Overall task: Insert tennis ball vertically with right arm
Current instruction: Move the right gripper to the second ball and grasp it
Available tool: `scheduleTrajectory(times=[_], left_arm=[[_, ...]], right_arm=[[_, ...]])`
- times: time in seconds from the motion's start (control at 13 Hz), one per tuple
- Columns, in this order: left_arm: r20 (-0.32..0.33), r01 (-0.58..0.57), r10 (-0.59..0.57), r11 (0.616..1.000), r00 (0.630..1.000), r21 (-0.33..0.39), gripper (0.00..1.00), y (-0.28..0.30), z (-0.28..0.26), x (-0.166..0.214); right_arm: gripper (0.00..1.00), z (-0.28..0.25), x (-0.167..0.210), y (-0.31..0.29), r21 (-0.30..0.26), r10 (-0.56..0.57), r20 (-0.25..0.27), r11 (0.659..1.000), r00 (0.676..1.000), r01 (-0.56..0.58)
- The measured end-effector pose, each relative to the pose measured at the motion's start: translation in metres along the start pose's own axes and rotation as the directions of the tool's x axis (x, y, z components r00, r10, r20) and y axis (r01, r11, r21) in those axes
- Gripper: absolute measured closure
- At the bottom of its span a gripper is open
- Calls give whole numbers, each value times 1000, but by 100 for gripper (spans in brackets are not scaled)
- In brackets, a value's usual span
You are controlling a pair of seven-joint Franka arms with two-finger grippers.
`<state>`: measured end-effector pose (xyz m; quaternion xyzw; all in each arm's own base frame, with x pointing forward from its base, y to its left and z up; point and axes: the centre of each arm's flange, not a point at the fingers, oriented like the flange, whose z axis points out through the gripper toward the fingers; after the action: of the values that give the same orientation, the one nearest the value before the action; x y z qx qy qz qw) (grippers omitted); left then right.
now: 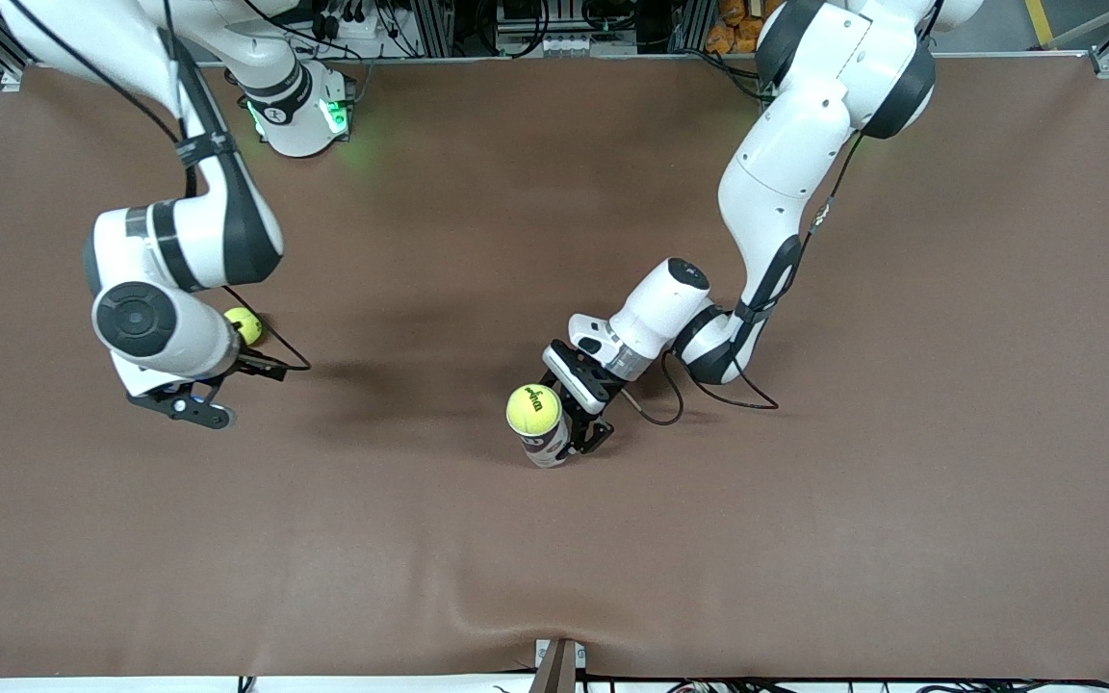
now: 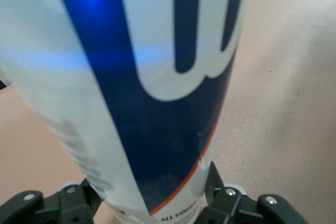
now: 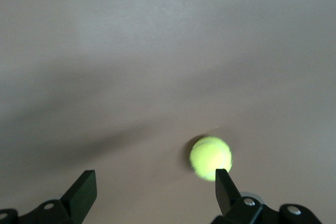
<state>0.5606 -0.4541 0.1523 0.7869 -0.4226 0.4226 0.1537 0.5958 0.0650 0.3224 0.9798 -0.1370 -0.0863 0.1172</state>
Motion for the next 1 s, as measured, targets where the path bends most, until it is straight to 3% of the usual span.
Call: scheduleTrajectory(times=[0.46,0.77,1.0], left_arm=[[-4,-3,3,1000,1000,-6,22,5,2,0],[-6,-3,3,1000,1000,-6,22,5,2,0],[-6,-3,3,1000,1000,-6,22,5,2,0]], right_arm=[[0,68,6,69,52,-73,72,996,995,69],[0,117,-15,87,140,-111,189,986,976,85],[0,144,-26,86,143,-128,240,985,962,96]])
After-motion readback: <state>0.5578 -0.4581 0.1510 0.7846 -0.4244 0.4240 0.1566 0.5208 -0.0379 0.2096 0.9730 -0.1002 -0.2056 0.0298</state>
